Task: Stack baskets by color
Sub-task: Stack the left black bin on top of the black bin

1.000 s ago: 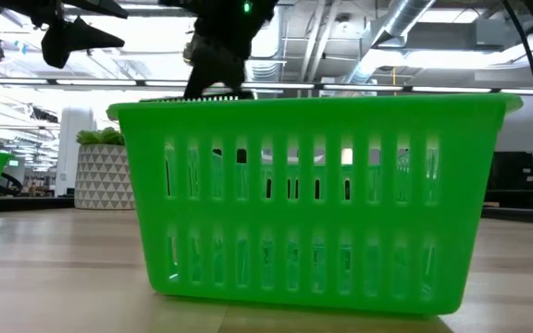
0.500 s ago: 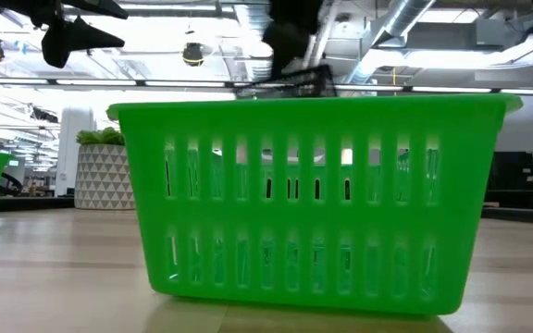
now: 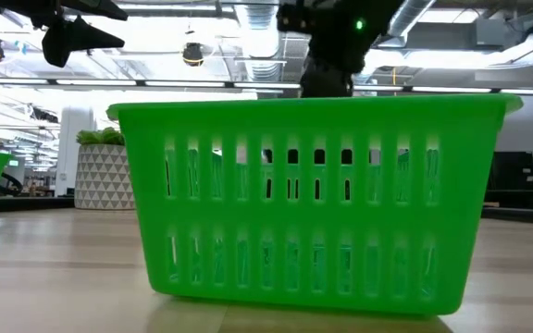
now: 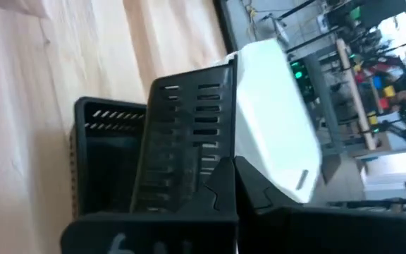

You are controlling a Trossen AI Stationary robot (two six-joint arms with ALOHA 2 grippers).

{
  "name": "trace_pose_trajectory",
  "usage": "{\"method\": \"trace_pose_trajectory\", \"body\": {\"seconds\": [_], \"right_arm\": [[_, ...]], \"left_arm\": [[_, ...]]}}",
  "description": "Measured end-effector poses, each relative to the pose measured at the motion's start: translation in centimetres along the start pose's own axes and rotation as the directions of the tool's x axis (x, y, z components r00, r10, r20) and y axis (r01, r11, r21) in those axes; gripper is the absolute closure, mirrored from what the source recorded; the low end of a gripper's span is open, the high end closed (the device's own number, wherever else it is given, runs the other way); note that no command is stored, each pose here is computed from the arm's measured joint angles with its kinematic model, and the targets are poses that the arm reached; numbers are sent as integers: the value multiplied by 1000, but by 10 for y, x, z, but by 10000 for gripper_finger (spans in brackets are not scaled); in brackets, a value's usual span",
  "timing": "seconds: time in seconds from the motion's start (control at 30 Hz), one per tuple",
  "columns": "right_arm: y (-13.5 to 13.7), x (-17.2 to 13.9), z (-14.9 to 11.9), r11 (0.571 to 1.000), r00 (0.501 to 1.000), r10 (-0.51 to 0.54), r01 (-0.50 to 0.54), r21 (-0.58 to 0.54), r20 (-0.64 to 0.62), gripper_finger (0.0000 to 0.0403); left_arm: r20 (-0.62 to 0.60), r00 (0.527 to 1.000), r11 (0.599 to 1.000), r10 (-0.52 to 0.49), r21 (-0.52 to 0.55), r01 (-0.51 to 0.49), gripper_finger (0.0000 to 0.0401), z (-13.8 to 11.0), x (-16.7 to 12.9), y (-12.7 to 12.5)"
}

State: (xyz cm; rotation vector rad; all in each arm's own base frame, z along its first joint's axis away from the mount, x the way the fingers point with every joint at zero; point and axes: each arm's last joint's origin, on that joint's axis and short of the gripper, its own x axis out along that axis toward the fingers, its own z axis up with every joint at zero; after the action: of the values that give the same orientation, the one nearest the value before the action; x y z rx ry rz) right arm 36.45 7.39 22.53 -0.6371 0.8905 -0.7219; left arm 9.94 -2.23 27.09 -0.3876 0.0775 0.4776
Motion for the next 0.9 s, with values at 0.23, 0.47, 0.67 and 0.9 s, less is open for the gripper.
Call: {"method": "trace_pose_trajectory", "body": {"seconds": [0.23,0.47,0.67,0.9], "right_arm": [[19,12,-14,1000,1000,-10,10,-27,-11,403],[26,17,-24,1000,1000,-2,2,-18,-9,403],[32,20,-29,1000,1000,30,-30,5,1,392],[32,26,-29,991,992,129,-128,32,-11,358]], "left_arm": [[0,1000,1000,0,-4,0,177,0,0,0],[0,1000,1000,0,-13,0,177,0,0,0],[0,1000,1000,0,-14,0,177,0,0,0],[0,1000,1000,0,-15,0,177,0,0,0]]}}
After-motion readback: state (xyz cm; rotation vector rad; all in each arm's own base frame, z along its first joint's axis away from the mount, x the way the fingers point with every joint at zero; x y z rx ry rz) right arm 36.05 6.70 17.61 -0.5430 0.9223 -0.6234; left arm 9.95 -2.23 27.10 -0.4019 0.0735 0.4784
